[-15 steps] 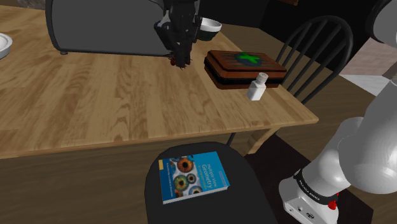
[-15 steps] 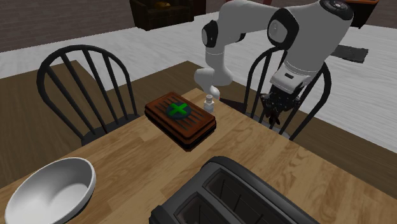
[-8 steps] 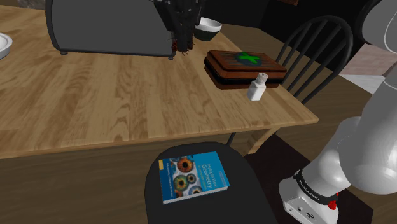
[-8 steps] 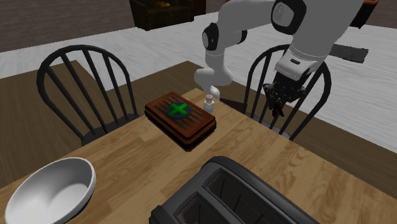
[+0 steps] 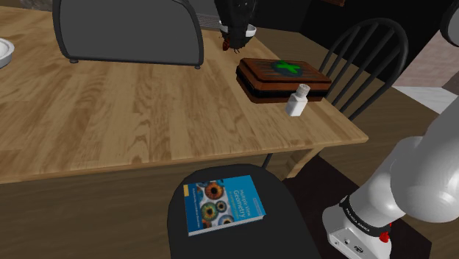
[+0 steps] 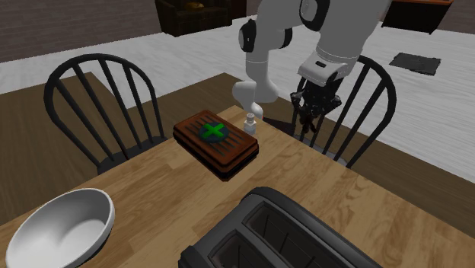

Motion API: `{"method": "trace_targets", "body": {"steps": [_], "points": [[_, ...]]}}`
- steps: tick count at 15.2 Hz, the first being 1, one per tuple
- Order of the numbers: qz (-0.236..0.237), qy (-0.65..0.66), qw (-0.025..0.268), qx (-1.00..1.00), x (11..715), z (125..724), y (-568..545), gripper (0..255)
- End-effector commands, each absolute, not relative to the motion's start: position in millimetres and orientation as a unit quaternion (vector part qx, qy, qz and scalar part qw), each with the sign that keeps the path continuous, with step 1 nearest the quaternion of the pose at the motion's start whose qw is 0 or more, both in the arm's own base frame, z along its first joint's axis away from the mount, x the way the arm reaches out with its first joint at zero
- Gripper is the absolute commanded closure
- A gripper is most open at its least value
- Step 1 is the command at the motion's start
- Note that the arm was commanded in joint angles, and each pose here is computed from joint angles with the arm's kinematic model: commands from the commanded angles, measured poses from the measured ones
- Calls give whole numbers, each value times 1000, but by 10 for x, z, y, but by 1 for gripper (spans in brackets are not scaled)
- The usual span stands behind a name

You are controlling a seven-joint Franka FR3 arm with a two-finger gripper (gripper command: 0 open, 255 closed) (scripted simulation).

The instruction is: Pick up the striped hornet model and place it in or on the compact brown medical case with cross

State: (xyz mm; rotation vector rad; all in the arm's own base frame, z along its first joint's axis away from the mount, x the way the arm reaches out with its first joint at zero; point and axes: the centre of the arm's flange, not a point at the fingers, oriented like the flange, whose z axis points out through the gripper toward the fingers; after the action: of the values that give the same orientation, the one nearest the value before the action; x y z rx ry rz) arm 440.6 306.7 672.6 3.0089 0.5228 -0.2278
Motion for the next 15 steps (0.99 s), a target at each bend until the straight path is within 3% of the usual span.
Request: {"method": "trace_targets", "body": {"steps": [1,15], "points": [[-75,171,39,982,4452,6722,2799,255],[-75,171,39,982,4705,6737,968,255]]}}
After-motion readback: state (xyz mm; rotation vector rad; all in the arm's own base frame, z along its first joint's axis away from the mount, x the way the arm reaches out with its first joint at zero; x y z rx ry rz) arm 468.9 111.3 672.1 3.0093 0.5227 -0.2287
